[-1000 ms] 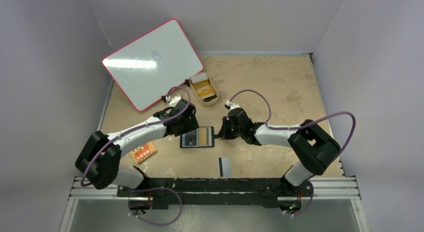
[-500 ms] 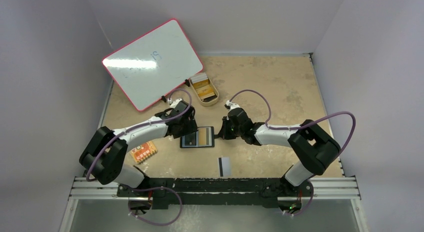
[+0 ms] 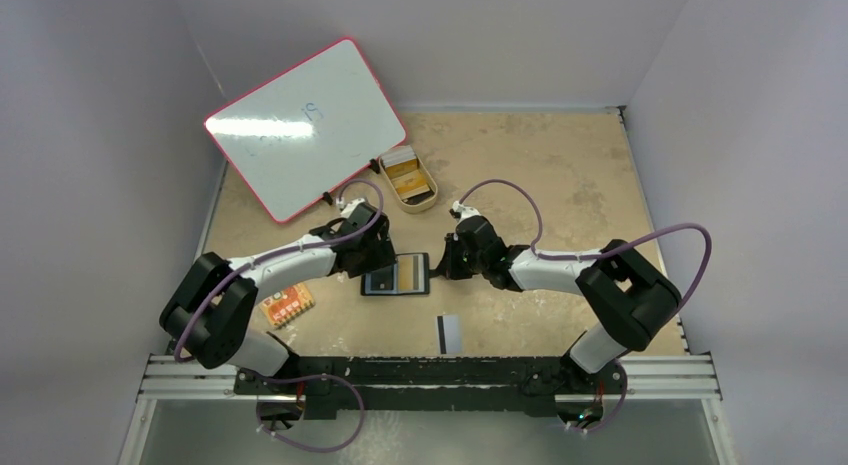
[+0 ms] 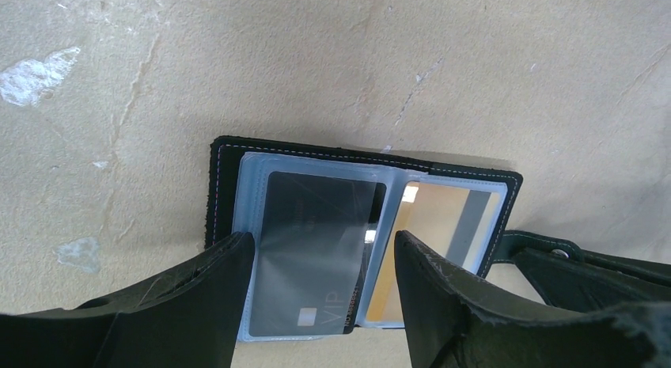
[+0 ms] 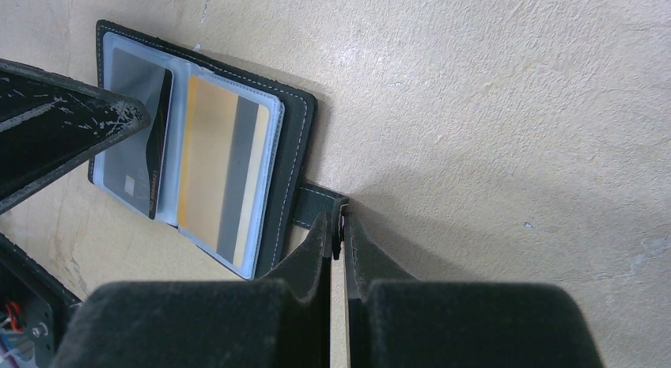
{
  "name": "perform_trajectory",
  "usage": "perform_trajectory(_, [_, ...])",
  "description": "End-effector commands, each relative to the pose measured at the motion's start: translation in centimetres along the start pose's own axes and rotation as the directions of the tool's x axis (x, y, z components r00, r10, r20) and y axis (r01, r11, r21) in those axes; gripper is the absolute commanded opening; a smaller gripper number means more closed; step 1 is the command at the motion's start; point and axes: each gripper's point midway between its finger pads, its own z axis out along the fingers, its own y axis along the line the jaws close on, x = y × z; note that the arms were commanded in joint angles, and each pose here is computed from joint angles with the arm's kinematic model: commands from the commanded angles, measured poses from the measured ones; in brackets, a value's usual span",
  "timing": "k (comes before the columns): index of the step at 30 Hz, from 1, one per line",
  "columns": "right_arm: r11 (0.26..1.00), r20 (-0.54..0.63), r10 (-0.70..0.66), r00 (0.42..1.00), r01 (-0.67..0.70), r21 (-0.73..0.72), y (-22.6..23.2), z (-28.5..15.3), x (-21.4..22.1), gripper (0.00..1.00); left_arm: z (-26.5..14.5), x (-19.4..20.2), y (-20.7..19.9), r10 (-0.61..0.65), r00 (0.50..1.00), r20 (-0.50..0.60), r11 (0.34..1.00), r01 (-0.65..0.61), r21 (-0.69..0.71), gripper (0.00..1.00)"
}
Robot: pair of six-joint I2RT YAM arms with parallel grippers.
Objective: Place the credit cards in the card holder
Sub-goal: Turn over the card slot in the card holder.
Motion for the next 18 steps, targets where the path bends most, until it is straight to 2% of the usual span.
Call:
perform_trajectory(1, [1.000, 0.030, 0.007, 1.000, -0.007, 0.002, 0.2, -0.3, -0.9, 0.00, -0.8, -0.3, -1.9, -0.029, 1.000, -0.010, 0.995, 0.030, 0.093, 0.65])
perform_trajectory(6, [1.000, 0.025, 0.007, 1.000, -0.007, 0.002, 0.1, -0.1, -0.7, 0.00, -2.7, -0.6, -4.9, -0.090, 0.996, -0.029, 0.965, 0.094, 0.245, 0.65])
perform_trajectory(12, [1.000, 0.026, 0.005, 1.000, -0.005, -0.002, 0.3, -0.1, -0.8, 0.00, -3.6, -0.6, -6.7, -0.129, 0.990, -0.053, 0.928, 0.140, 0.345, 0.65])
perform_trajectory(15, [1.000, 0.024, 0.003, 1.000, -0.003, 0.000, 0.2, -0.1, -0.8, 0.00, -3.6, -1.0, -5.5, -0.123, 0.992, -0.020, 0.950, 0.124, 0.288, 0.65])
perform_trajectory(18, [1.000, 0.024, 0.003, 1.000, -0.003, -0.001, 0.2, -0.1, -0.7, 0.00, -3.1, -1.5, -2.9, -0.080, 0.996, 0.036, 0.985, 0.074, 0.155, 0.65])
